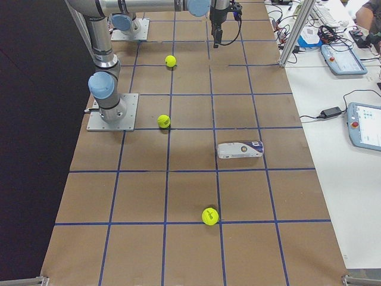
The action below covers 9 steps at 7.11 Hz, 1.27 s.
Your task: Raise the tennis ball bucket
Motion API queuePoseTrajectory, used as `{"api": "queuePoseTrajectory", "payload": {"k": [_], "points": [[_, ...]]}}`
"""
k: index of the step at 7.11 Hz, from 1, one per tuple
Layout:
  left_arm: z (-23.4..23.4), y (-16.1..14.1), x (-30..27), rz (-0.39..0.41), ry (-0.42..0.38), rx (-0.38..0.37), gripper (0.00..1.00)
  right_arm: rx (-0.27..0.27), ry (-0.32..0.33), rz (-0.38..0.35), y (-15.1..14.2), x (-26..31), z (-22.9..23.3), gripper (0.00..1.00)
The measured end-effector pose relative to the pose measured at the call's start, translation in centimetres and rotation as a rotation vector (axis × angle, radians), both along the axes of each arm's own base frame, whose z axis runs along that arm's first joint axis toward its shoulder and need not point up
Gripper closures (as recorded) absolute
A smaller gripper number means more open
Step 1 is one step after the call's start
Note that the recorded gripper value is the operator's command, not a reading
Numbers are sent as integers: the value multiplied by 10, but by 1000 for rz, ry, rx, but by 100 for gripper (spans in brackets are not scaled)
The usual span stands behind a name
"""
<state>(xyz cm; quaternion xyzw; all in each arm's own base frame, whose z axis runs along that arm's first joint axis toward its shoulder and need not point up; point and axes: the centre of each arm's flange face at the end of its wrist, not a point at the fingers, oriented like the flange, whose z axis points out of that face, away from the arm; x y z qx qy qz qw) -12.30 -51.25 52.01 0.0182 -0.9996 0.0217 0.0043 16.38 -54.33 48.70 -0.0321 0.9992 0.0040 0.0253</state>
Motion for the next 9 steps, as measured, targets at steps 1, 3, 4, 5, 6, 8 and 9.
{"api": "queuePoseTrajectory", "payload": {"k": [1,3,4,5,6,8,9], "points": [[0,0,0,-1,0,0,0,0,-13,1,-1,2,0,0],[-1,0,-1,-1,0,0,0,-2,-20,3,-1,3,0,0],[-1,0,-1,-1,0,0,0,-2,-21,1,-1,2,0,0],[-1,0,-1,-1,0,1,0,-2,-21,-2,-2,0,0,0],[-2,-1,-1,0,1,1,0,0,-19,0,-1,-2,1,0],[-2,-2,-1,1,2,2,0,6,-10,3,0,-3,1,0],[-3,-2,0,0,2,3,0,4,-7,2,-1,-5,0,0]]}}
